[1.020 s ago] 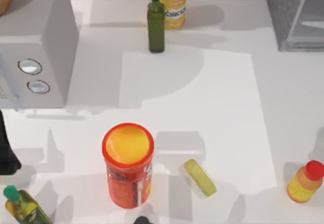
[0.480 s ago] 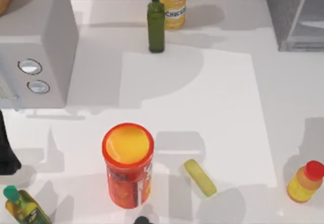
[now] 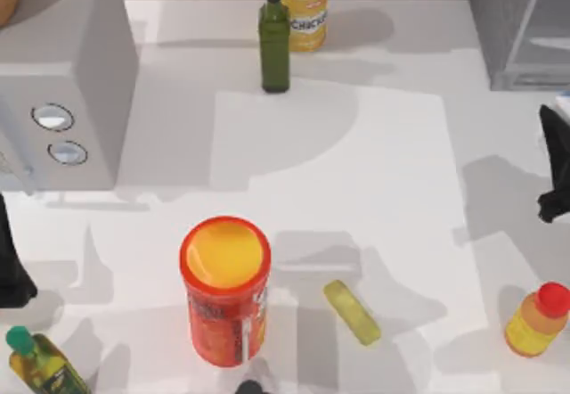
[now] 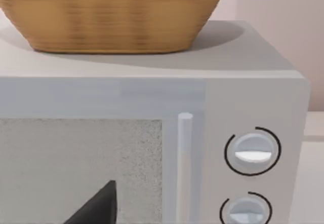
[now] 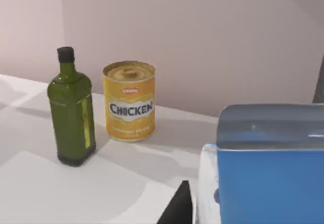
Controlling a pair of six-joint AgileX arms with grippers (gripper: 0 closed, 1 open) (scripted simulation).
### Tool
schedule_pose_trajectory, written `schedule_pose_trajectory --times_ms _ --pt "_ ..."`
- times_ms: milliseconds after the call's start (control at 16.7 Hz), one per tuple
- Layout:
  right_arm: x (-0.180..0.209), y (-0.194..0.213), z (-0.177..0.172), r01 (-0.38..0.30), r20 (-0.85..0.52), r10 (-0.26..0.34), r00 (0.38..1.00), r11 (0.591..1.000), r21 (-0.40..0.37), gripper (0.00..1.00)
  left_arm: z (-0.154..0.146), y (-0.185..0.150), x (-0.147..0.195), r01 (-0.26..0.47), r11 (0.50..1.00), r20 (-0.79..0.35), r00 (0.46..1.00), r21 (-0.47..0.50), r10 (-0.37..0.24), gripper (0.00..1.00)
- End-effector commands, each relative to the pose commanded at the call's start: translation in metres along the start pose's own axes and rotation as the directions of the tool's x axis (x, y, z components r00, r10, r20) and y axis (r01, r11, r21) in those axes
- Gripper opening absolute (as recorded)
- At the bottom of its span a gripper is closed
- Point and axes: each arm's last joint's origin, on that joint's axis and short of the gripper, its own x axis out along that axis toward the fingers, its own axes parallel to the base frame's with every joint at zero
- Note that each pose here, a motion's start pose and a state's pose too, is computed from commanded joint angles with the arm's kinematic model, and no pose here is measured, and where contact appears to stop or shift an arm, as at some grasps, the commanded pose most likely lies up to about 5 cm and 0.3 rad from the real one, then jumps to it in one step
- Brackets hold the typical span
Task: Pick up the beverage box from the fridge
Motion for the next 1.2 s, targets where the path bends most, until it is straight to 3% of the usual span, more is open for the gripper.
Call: schedule_pose_trajectory --times_ms 360,660,900,1200 --pt "0.078 0.021 -0.044 -0.214 -0.053 0.215 0.975 0.977 0.013 0.0 0.0 0.0 0.0 0.0 1.0 0.0 1.0 0.0 0.0 1.0" --pt "0.115 0.041 -0.085 -0.338 -0.039 0.338 0.94 0.941 0.004 0.0 0.0 0.0 0.0 0.0 1.0 0.0 1.0 0.0 0.0 1.0" --pt "0.124 0.05 -0.101 -0.38 -0.025 0.38 0.925 0.925 -0.007 0.0 0.0 0.0 0.0 0.0 1.0 0.0 1.0 0.0 0.0 1.0" --pt "0.124 0.048 -0.102 -0.376 -0.029 0.375 0.926 0.927 -0.003 0.0 0.0 0.0 0.0 0.0 1.0 0.0 1.0 0.0 0.0 1.0"
